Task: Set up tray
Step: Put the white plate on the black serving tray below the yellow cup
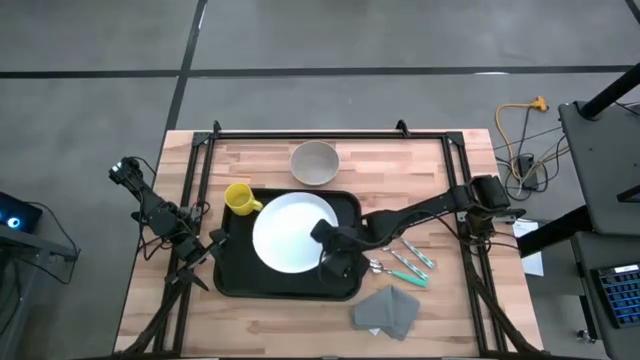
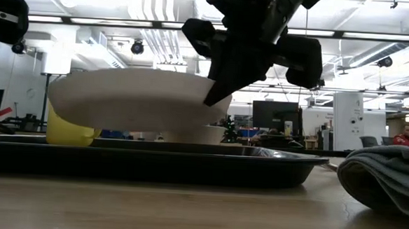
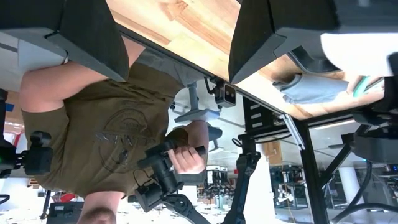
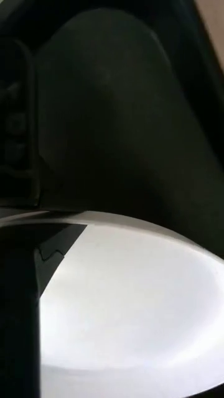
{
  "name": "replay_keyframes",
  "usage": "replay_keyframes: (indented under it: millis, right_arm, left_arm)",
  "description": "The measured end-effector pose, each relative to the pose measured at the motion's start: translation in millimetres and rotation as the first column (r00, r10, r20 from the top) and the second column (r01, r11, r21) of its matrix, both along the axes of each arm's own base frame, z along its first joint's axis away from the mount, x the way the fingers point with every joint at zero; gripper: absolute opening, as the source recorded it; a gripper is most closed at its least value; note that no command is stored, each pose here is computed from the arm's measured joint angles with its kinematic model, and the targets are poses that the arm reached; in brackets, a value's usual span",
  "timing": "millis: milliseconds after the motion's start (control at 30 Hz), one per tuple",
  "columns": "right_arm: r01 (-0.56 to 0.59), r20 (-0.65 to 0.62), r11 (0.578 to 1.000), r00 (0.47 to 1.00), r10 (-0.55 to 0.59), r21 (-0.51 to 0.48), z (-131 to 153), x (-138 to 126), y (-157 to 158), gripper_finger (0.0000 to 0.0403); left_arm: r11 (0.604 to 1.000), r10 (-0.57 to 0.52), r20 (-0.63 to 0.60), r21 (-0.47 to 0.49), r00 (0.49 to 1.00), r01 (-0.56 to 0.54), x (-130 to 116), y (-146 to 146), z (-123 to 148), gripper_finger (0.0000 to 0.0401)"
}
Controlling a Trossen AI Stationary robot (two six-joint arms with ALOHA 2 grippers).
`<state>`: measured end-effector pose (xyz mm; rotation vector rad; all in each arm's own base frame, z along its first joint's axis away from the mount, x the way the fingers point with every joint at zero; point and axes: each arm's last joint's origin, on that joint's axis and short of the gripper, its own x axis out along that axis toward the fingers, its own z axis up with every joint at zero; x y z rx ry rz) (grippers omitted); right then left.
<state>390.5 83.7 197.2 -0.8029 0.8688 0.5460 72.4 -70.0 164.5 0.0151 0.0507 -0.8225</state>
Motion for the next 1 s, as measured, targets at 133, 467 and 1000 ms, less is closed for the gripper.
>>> replay_keyframes:
  millis: [133,467,1000]
  right_arm:
    - [-0.023,0.019,1.000,1.000,0.023,0.011,0.9,1.2,2.5,0.0008]
    - [-0.118,0.069,0.993,0.991,0.119,-0.020,-9.2,8.5,14.5,0.0008]
    - [-0.189,0.079,0.981,0.978,0.193,-0.054,-40.4,57.1,26.6,0.0008]
  left_arm:
    - [1.000,0.000,0.000,0.000,1.000,0.000,0.0,0.0,0.0,0.0255]
    - [1.000,0.000,-0.001,0.001,1.000,0.000,0.0,0.0,-0.1,0.0255]
    - [1.000,0.001,-0.010,0.010,1.000,-0.001,0.7,-0.5,-1.1,0.0255]
